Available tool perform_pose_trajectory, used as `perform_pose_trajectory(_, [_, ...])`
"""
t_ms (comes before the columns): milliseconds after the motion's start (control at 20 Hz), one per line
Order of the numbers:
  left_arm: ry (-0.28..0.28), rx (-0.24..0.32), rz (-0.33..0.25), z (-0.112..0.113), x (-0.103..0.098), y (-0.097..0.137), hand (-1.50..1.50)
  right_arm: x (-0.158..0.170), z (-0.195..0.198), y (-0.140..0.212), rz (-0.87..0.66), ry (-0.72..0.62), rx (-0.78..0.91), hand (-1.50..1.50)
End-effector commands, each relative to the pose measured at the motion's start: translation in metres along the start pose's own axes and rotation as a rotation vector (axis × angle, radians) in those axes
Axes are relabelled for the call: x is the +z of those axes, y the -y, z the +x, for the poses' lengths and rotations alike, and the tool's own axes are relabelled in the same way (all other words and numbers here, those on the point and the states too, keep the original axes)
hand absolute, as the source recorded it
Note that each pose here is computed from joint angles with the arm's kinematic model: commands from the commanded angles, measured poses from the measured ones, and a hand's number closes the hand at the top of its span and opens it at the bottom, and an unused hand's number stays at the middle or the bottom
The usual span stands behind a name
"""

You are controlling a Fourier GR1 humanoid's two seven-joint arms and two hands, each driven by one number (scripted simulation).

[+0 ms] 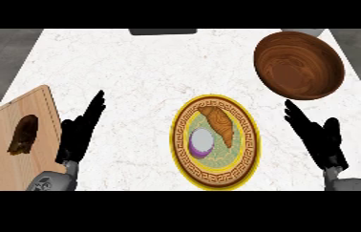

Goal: Pick the croissant from the plate and place it in the bowl

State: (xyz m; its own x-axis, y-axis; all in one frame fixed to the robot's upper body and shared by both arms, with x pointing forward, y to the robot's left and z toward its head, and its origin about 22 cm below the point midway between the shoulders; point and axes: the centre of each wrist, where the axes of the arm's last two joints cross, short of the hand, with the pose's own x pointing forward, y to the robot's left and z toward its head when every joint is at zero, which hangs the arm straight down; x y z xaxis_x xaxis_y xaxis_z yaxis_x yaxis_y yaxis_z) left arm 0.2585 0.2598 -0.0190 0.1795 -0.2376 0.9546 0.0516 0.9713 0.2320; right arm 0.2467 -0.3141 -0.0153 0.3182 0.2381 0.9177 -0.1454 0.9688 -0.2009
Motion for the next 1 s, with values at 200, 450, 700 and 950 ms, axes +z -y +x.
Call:
perform_pose_trajectory(200, [0.161,-0.052,0.105,0.044,-0.018,-0.028,0.00,-0.011,0.169,-0.050,0.396,0.788,0.290,1.50])
perform_pose_trajectory(450, [0.169,0.000,0.209,0.056,-0.017,-0.046,0.00,0.006,0.159,-0.009,-0.048,0.690,0.839,-1.50])
perform_pose_trajectory(700, [0.165,-0.001,0.229,0.051,-0.002,-0.074,0.00,0.051,0.112,-0.038,0.068,0.866,0.912,-1.50])
perform_pose_trajectory(950, [0.175,0.004,0.214,0.069,-0.003,-0.076,0.00,0.046,0.099,-0.029,0.008,0.797,0.957,-1.50])
